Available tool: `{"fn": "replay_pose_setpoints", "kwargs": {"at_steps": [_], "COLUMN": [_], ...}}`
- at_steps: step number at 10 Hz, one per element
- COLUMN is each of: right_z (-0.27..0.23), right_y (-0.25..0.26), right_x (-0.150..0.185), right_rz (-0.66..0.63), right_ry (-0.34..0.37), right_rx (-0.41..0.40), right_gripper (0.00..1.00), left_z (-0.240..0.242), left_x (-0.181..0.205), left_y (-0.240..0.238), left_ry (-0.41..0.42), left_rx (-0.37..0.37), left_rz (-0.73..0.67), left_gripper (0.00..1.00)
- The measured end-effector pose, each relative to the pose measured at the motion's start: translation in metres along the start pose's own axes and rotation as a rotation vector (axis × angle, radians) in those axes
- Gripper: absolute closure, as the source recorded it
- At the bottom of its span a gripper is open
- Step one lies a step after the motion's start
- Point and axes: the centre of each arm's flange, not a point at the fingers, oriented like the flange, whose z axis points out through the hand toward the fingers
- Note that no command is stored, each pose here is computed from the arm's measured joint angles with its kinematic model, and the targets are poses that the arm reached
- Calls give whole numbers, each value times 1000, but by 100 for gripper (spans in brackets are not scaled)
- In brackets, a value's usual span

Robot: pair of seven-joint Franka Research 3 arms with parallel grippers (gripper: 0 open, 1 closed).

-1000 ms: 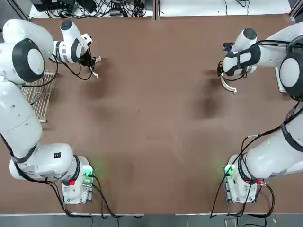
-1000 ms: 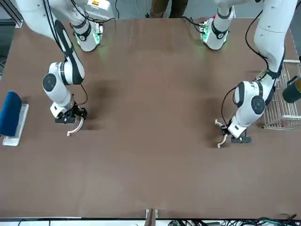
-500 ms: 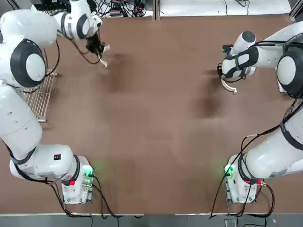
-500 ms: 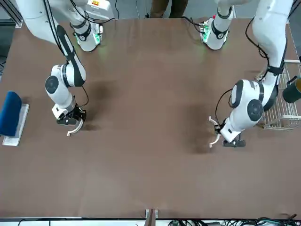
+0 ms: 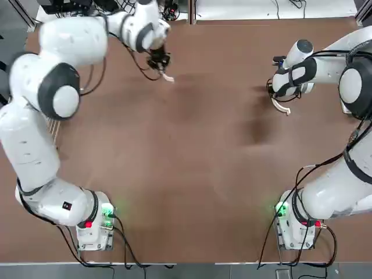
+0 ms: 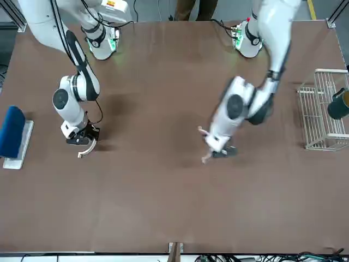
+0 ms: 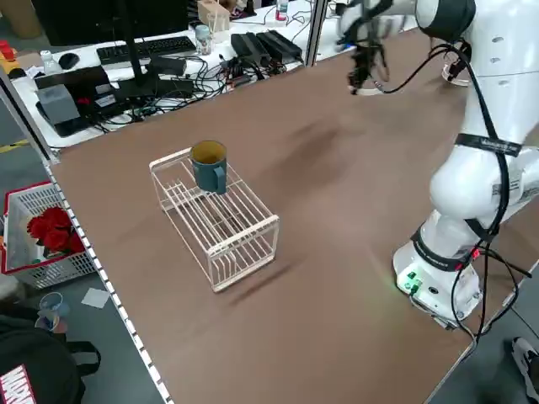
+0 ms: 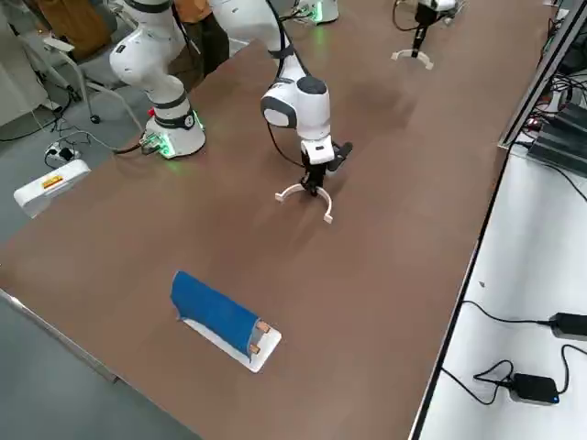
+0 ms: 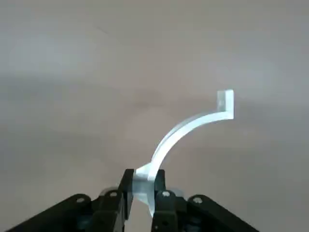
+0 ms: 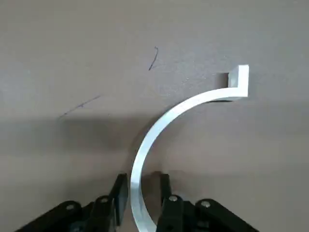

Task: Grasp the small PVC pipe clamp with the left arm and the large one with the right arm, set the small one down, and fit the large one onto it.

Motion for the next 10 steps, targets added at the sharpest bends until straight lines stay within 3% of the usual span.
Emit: {"fn": "replay_pose_setpoints", "kwargs": {"at_steps": [2, 3, 6, 8, 10], "right_z": [1, 1, 0, -7, -42], "right_y": [0, 1, 1, -2, -7], "right_x": [0, 0, 2, 10, 31], "right_rz": [1, 2, 3, 3, 1], "right_ry": [-2, 0, -4, -31, -73], "right_rx": [0, -1, -1, -3, -5], "right_gripper": [81, 92, 92, 92, 92], "left_z": [24, 37, 75, 112, 131], "left_x": [-37, -47, -49, -75, -82], "left_y": [71, 93, 120, 142, 148], "left_ry": [-23, -30, -19, 29, 36], "left_rx": [-6, -9, 12, 29, 31], "left_rz": [49, 50, 57, 103, 113], "left_gripper": [79, 79, 79, 79, 79]}}
